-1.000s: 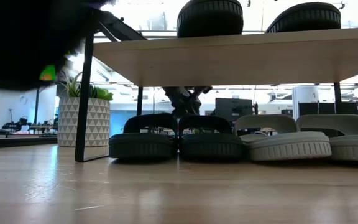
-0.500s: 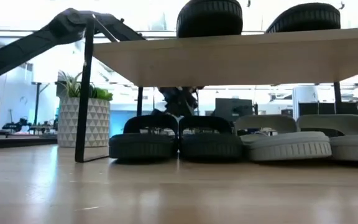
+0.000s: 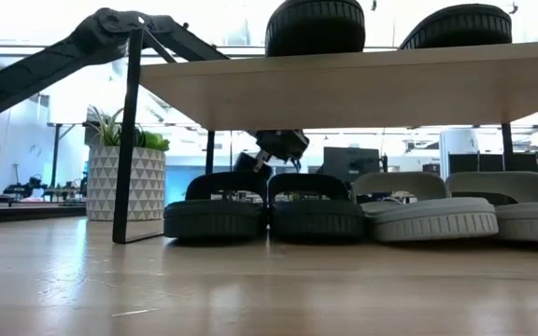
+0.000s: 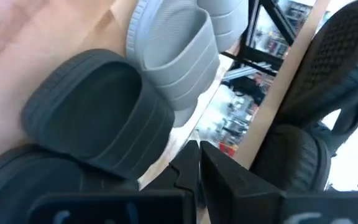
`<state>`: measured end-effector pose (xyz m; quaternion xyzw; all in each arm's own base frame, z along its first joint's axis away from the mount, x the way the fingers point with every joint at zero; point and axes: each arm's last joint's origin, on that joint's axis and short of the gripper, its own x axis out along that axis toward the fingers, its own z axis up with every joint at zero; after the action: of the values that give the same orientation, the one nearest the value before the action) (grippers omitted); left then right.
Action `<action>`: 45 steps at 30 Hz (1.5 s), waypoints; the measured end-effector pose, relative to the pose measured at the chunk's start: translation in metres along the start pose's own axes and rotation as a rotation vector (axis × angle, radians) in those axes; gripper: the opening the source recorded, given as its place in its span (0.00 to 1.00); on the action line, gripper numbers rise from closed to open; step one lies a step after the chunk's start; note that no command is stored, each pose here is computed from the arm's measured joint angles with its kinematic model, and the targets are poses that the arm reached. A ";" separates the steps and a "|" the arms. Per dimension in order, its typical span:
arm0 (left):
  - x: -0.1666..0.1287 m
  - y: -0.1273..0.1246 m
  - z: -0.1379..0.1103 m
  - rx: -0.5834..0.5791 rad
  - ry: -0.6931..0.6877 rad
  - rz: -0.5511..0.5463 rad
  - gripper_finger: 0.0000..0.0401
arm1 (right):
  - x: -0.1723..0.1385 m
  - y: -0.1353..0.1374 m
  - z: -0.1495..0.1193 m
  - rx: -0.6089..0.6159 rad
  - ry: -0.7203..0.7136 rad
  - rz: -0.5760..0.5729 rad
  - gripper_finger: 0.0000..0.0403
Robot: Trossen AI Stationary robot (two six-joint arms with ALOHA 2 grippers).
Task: Pick and place slides into the shelf
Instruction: Adjust the slides under the shelf
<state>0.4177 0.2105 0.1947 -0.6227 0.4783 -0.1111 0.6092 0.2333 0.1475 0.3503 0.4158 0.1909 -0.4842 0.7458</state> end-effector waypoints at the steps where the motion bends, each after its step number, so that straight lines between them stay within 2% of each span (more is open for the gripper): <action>1: 0.003 0.002 0.002 -0.012 0.008 -0.014 0.00 | 0.000 0.000 0.000 -0.003 0.000 0.000 0.03; 13: 0.022 0.019 0.012 -0.110 0.074 -0.082 0.00 | -0.001 0.000 -0.001 -0.012 0.002 0.002 0.03; 20: 0.026 0.022 0.020 -0.116 0.047 -0.087 0.00 | -0.001 0.000 -0.001 -0.012 0.001 0.002 0.03; 27: 0.028 0.020 0.023 -0.176 0.042 -0.097 0.00 | -0.007 0.000 -0.003 -0.006 0.028 0.025 0.03; 30: 0.033 0.018 0.021 -0.221 0.069 -0.112 0.00 | -0.021 -0.003 -0.015 -0.038 0.087 0.080 0.03; 34: 0.034 0.019 0.023 -0.237 0.045 -0.090 0.00 | -0.050 -0.016 -0.049 -0.100 0.189 0.200 0.03; 40: 0.034 0.022 0.027 -0.251 -0.019 -0.029 0.00 | -0.095 -0.054 -0.083 -0.250 0.324 0.302 0.03; 45: 0.034 0.024 0.027 -0.255 -0.046 0.002 0.00 | -0.131 -0.082 -0.101 -0.173 0.473 0.414 0.03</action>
<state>0.4442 0.2082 0.1527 -0.6968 0.4752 -0.0345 0.5362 0.1128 0.2877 0.3456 0.4818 0.3107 -0.1943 0.7960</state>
